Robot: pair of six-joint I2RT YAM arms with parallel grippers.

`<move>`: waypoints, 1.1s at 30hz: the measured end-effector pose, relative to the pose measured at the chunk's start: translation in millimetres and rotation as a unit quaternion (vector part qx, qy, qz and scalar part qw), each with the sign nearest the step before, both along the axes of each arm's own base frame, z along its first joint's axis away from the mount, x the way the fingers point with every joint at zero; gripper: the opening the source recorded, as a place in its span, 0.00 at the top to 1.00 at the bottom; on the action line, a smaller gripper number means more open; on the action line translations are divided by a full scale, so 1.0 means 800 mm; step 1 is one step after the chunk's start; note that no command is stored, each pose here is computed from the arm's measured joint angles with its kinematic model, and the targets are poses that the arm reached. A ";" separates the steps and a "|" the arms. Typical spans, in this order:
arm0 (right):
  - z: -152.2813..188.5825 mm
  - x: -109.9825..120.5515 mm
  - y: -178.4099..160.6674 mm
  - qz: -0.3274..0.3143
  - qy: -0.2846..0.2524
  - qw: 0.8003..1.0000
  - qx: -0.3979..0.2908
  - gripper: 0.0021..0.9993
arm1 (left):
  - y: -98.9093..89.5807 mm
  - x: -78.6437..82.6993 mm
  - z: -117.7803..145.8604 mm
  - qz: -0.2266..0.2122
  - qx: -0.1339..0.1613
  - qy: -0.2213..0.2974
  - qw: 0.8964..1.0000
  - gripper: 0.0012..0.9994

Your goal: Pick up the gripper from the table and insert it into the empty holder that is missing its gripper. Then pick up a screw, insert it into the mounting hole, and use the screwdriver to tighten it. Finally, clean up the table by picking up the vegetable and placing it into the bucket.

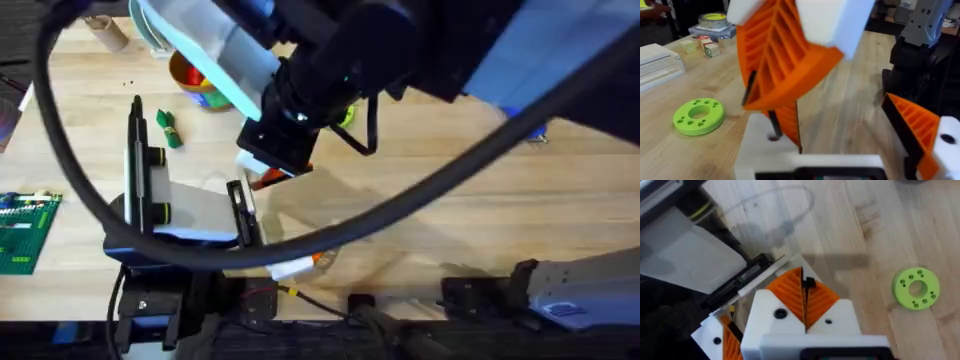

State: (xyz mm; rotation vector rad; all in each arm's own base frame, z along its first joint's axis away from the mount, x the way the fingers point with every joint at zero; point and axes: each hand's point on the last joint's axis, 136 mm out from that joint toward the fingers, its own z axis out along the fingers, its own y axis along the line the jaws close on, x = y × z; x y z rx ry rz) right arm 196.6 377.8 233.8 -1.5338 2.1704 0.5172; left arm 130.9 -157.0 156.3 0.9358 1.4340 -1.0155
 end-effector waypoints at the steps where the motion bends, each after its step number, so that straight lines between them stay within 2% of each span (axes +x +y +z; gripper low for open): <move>1: -0.001 0.001 0.000 -0.002 -0.003 1.000 -0.002 0.99 | 0.000 0.000 0.000 0.000 0.000 0.000 1.000 0.01; 13: -0.006 0.011 -0.003 -0.013 -0.016 1.000 -0.014 0.99 | 0.000 0.000 0.000 0.000 0.000 0.000 1.000 0.01; 33: -0.014 0.007 -0.003 -0.010 -0.012 1.000 -0.019 0.99 | 0.000 0.000 0.000 0.000 0.000 0.000 1.000 0.01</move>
